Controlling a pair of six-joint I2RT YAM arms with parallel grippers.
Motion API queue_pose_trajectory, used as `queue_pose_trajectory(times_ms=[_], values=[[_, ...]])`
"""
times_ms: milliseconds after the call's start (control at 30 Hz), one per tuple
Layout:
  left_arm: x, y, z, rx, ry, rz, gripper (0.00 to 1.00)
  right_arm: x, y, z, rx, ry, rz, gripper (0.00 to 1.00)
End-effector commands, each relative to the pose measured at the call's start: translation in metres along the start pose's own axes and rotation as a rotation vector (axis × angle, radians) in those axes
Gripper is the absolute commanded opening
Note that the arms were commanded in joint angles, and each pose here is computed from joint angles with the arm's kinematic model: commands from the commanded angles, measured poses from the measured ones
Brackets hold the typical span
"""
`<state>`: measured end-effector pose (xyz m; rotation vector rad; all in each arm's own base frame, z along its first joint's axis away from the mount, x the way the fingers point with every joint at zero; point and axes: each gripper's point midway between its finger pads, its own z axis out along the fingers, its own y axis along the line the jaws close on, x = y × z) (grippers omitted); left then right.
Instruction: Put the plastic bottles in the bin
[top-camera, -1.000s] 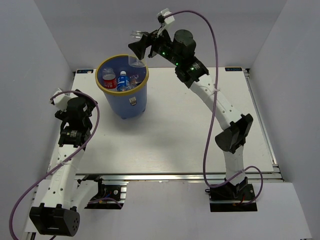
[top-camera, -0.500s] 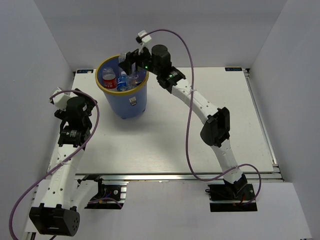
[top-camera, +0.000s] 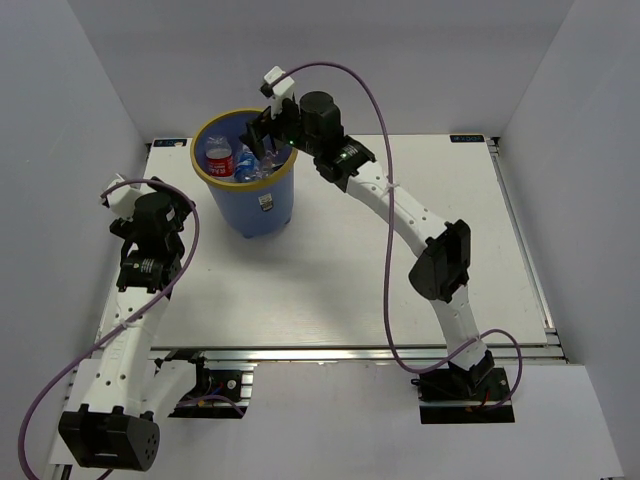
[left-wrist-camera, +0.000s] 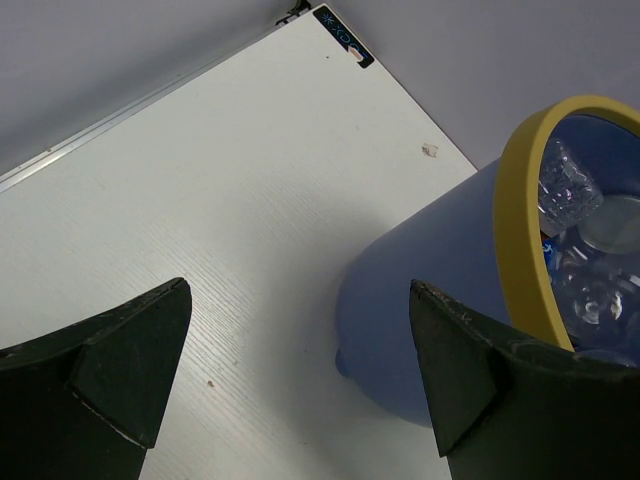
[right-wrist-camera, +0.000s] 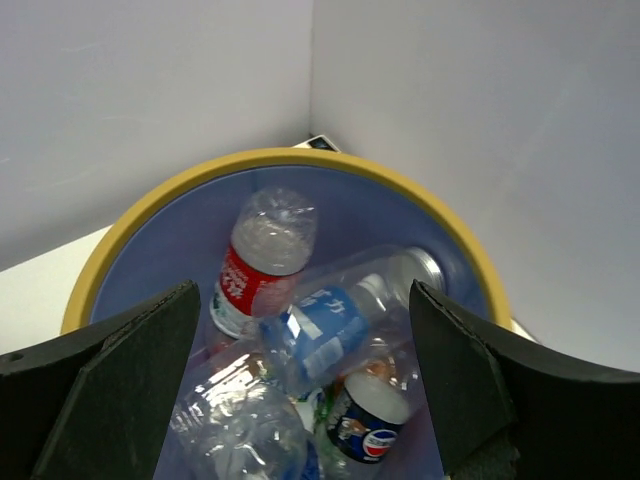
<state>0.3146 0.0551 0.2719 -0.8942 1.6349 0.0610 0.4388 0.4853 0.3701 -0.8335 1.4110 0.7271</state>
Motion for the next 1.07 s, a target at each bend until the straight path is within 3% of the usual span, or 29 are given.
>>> queue_pose_trajectory(times_ms=[0,100,267,300,367,400,467,500,667,767,800,833,900,1033], values=[[-0.020,-0.008,-0.009,0.033,-0.043,-0.027,0.98,-0.056,-0.017,-0.025,0.096,-0.093,-0.057,0.89],[-0.022,-0.006,-0.008,0.017,-0.049,-0.022,0.98,-0.085,-0.040,-0.044,0.203,-0.134,-0.070,0.89],[-0.021,-0.006,-0.003,-0.006,-0.043,-0.018,0.98,-0.119,-0.104,-0.116,0.355,-0.173,0.006,0.89],[-0.021,-0.006,-0.002,-0.008,-0.045,-0.019,0.98,-0.094,-0.132,-0.130,0.411,-0.119,0.034,0.89],[-0.020,-0.007,0.002,-0.005,-0.040,-0.032,0.98,-0.089,-0.151,-0.164,0.453,-0.115,0.145,0.89],[-0.023,-0.002,0.006,-0.017,-0.042,-0.041,0.98,-0.044,-0.183,-0.184,0.523,-0.041,0.219,0.89],[-0.016,-0.002,0.017,-0.001,-0.003,-0.051,0.98,-0.018,-0.193,-0.215,0.563,-0.017,0.299,0.89],[-0.017,0.010,0.026,-0.029,0.004,-0.065,0.98,0.039,-0.207,-0.234,0.636,0.068,0.366,0.89],[0.002,0.038,0.058,-0.036,0.122,-0.130,0.98,0.139,-0.213,-0.321,0.932,0.196,0.471,0.89],[0.001,0.056,0.066,-0.075,0.099,-0.174,0.98,0.167,-0.203,-0.353,1.061,0.151,0.548,0.89],[0.008,0.062,0.069,-0.087,0.113,-0.188,0.98,0.152,-0.202,-0.357,1.070,0.056,0.550,0.89],[0.010,0.064,0.072,-0.089,0.124,-0.198,0.98,0.169,-0.196,-0.365,1.099,0.036,0.604,0.89],[0.017,0.066,0.078,-0.076,0.165,-0.214,0.98,0.157,-0.193,-0.369,1.096,-0.035,0.603,0.89],[0.021,0.065,0.087,-0.072,0.176,-0.223,0.98,0.161,-0.193,-0.378,1.132,-0.018,0.601,0.90]])
